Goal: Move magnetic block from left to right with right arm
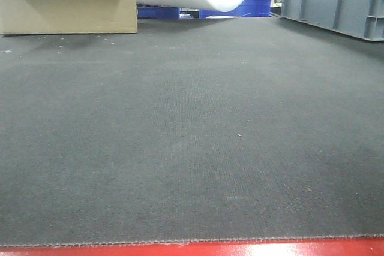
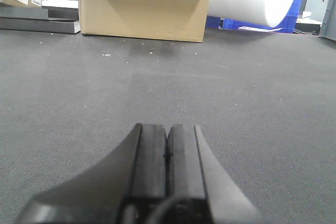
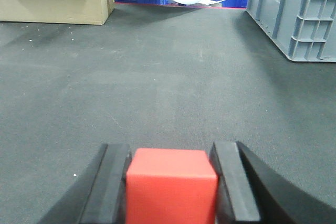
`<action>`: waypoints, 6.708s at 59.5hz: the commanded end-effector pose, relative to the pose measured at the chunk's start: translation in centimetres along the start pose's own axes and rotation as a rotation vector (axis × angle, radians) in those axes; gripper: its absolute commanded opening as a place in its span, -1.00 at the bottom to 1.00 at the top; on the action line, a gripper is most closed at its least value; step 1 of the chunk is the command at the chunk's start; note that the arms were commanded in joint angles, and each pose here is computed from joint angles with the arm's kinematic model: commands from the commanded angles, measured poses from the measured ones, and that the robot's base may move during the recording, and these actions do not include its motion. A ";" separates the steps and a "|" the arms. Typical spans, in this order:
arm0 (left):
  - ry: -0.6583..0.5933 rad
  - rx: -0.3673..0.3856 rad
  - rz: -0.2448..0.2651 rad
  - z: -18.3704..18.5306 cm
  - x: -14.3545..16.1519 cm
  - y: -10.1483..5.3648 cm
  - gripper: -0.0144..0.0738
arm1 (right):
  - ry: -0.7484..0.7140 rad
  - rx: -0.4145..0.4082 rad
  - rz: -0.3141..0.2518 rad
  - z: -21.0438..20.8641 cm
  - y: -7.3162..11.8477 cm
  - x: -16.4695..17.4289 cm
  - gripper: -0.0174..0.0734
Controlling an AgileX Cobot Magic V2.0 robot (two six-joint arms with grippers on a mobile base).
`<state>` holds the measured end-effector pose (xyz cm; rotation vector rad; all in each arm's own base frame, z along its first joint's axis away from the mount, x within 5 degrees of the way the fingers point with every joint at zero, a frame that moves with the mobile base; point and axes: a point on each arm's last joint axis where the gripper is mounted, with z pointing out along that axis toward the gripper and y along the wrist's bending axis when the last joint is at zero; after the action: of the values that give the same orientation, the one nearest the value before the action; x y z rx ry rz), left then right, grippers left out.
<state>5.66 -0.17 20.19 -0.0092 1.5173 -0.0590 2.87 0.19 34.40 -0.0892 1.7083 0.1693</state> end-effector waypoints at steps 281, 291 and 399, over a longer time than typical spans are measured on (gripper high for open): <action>-0.093 0.009 -0.005 -0.1 -0.5 0.0 -0.94 | -0.139 -0.399 0.049 1.4 2.3 1.0 -0.49; -0.093 0.009 -0.005 -0.1 -0.5 0.0 -0.94 | -0.159 -0.239 -0.020 1.8 1.5 1.2 -0.49; -0.093 0.009 -0.005 -0.1 -0.5 0.0 -0.94 | -0.249 0.197 -0.009 4.3 -1.7 13.1 -0.49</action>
<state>5.66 -0.17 20.19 -0.0092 1.5173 -0.0590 5.70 -0.13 19.68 0.0692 1.5768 0.0247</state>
